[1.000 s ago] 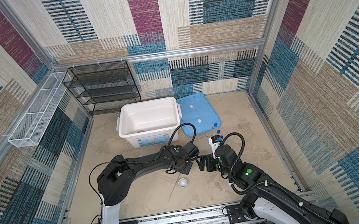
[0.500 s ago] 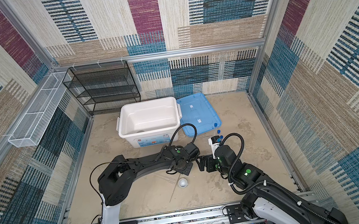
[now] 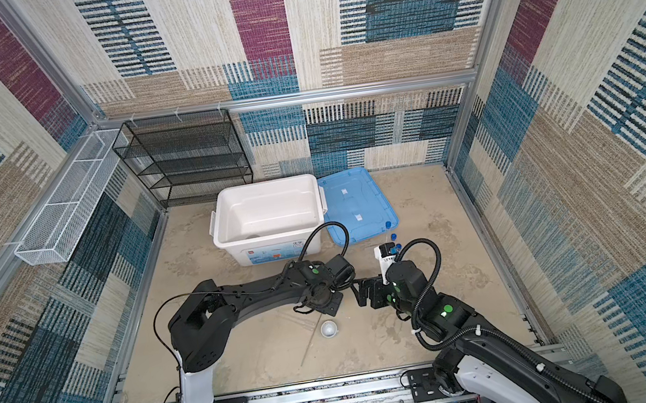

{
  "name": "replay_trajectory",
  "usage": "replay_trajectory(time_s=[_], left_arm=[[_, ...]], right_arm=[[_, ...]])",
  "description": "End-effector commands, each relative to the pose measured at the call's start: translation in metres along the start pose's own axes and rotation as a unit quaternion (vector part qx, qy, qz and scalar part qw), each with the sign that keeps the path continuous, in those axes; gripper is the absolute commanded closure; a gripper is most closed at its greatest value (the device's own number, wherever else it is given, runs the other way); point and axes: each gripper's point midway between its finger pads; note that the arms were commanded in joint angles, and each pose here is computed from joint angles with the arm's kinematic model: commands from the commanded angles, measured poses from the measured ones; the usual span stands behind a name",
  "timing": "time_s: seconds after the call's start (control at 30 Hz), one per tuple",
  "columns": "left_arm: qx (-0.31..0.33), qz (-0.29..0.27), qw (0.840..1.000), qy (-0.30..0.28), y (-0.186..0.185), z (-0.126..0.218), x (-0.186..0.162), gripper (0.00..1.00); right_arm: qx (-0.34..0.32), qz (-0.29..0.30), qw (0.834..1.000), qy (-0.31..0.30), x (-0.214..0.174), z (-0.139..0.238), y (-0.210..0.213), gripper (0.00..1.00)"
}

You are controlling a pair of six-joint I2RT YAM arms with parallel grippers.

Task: Organize the chemistry lab equipment
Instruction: 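Carry the rod over the white bin with the left gripper while the right approaches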

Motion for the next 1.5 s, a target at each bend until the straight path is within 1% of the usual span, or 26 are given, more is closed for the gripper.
replay_trajectory(time_s=[0.0, 0.07, 0.2, 0.27, 0.4, 0.5, 0.6, 0.7, 0.8, 0.93, 1.17, 1.23, 1.3, 1.37, 1.43, 1.47], left_arm=[[0.003, -0.014, 1.000, -0.004, 0.003, 0.008, 0.002, 1.00], [0.008, -0.015, 1.000, -0.006, 0.005, 0.011, 0.004, 1.00], [-0.005, -0.012, 1.000, -0.014, 0.003, 0.018, 0.007, 1.00], [-0.007, -0.014, 1.000, -0.023, 0.004, 0.026, 0.009, 1.00], [-0.014, -0.015, 0.998, -0.058, 0.015, 0.054, 0.020, 1.00], [-0.021, -0.021, 0.996, -0.089, 0.026, 0.081, 0.029, 1.00], [-0.018, -0.023, 0.992, -0.119, 0.043, 0.110, 0.038, 1.00], [-0.027, -0.039, 0.988, -0.145, 0.055, 0.134, 0.045, 1.00], [-0.015, -0.041, 0.985, -0.168, 0.077, 0.161, 0.055, 1.00], [0.000, -0.029, 0.978, -0.208, 0.113, 0.197, 0.071, 1.00], [0.014, -0.019, 0.969, -0.245, 0.161, 0.237, 0.097, 1.00], [0.010, -0.031, 0.967, -0.251, 0.171, 0.246, 0.106, 1.00], [0.020, -0.055, 0.965, -0.255, 0.181, 0.252, 0.114, 1.00], [0.039, -0.094, 0.961, -0.257, 0.191, 0.254, 0.123, 1.00], [0.045, -0.140, 0.957, -0.250, 0.194, 0.253, 0.130, 1.00], [0.053, -0.154, 0.955, -0.249, 0.199, 0.253, 0.134, 1.00]], right_arm=[[0.025, 0.000, 0.999, -0.045, 0.024, 0.007, 0.012, 0.03], [0.023, -0.003, 0.999, -0.048, 0.025, 0.009, 0.012, 0.03], [0.015, -0.001, 0.999, -0.049, 0.026, 0.009, 0.010, 0.03], [0.022, 0.002, 0.998, -0.054, 0.030, 0.011, 0.013, 0.03], [0.056, 0.024, 0.994, -0.093, 0.051, 0.021, 0.029, 0.02], [0.063, 0.043, 0.990, -0.115, 0.067, 0.028, 0.037, 0.01], [0.060, 0.059, 0.988, -0.127, 0.082, 0.031, 0.042, 0.00], [0.063, 0.075, 0.985, -0.140, 0.097, 0.034, 0.049, 0.01], [0.066, 0.087, 0.982, -0.156, 0.116, 0.037, 0.058, 0.01], [0.072, 0.111, 0.978, -0.162, 0.137, 0.033, 0.071, 0.01], [0.109, 0.128, 0.971, -0.170, 0.178, 0.027, 0.104, 0.01], [0.112, 0.134, 0.969, -0.177, 0.187, 0.024, 0.109, 0.01], [0.114, 0.142, 0.967, -0.177, 0.195, 0.019, 0.114, 0.01], [0.122, 0.153, 0.966, -0.169, 0.201, 0.011, 0.121, 0.01], [0.127, 0.163, 0.965, -0.160, 0.205, 0.004, 0.127, 0.01], [0.127, 0.168, 0.965, -0.157, 0.208, 0.000, 0.129, 0.01]])
Point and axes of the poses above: each gripper's point midway between its finger pads, its own z axis back along the fingers, its own y axis along the line the jaws close on, x = y × z, and after that the axes turned 6 degrees about z, right-handed
